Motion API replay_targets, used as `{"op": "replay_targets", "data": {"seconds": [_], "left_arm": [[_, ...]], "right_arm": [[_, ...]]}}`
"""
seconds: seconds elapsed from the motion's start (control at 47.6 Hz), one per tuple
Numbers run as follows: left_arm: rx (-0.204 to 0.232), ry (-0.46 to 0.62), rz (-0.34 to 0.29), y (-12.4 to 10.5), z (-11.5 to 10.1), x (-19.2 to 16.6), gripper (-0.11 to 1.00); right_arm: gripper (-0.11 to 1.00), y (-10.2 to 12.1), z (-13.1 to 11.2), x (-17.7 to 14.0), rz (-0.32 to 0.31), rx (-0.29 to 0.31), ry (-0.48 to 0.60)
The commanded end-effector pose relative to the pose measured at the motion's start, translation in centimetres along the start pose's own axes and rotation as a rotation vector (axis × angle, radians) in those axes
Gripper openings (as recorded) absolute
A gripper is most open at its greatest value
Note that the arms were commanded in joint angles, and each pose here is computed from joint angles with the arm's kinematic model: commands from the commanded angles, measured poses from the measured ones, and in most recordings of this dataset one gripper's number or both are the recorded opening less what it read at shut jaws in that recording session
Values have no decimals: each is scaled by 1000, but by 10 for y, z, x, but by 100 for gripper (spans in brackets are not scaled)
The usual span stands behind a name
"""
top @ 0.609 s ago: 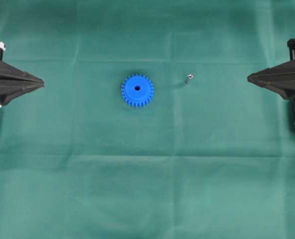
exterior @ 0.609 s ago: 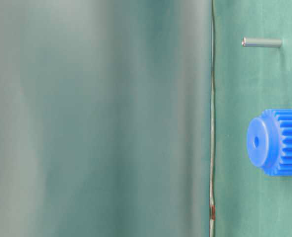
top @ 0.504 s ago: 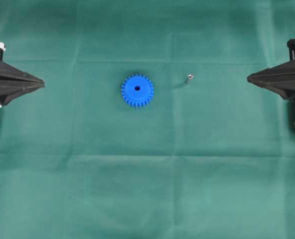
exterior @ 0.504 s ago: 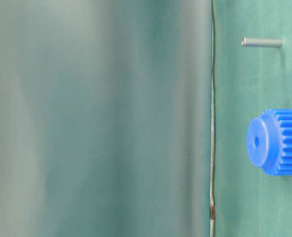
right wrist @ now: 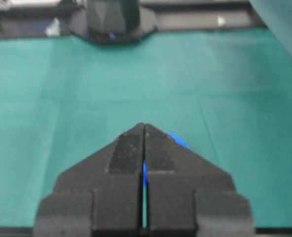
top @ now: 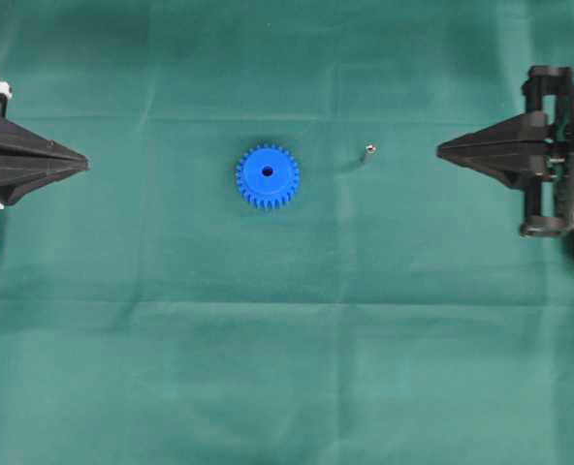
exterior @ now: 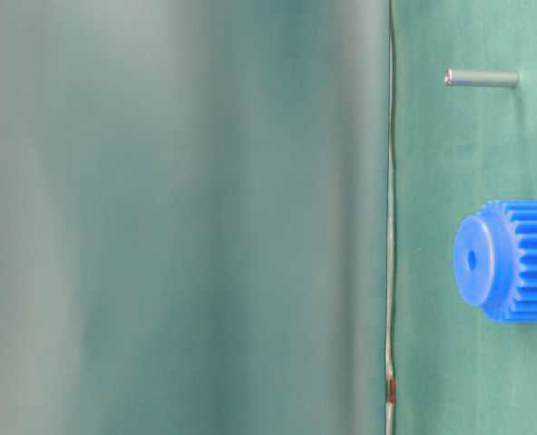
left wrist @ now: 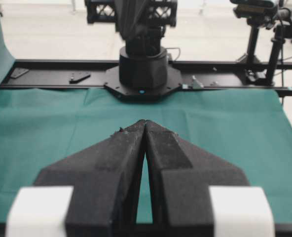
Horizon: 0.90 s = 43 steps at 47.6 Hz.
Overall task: Insert the shaft placed at a random location into the center hole of the medium gear at another random location.
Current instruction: 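Move the right gripper open over the silver shaft and lower around it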
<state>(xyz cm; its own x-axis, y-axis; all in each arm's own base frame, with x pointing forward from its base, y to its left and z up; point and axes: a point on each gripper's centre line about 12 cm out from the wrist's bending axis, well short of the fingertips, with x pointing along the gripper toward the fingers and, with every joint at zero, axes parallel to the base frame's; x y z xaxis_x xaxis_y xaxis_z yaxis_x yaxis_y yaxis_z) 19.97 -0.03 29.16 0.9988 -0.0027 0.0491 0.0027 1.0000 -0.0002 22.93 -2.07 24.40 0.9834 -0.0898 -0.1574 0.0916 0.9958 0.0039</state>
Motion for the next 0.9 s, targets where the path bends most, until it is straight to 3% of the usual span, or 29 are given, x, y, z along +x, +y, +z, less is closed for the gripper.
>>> {"op": "replay_targets", "data": {"seconds": [0.0,0.105,0.273,0.357,0.504,0.883], "left_arm": [[1,-20,-1,0,8,3,0],[3,-20,-1,0,8,3,0],[3,-17,-1,0,7,3,0],[3,-17,-1,0,7,3,0],[3,-17,-1,0,7,3,0],[3,-11,1,0,6,3,0]], "right_arm": [[2,-5,-7,13,-22,16,34],[17,-12,-25,30,-51,34,111],[68,-24,-50,50,-100,58,198],[88,-28,-61,57,-111,58,213],[79,-32,-79,66,-127,68,239],[80,-41,-117,83,-172,94,312]]}}
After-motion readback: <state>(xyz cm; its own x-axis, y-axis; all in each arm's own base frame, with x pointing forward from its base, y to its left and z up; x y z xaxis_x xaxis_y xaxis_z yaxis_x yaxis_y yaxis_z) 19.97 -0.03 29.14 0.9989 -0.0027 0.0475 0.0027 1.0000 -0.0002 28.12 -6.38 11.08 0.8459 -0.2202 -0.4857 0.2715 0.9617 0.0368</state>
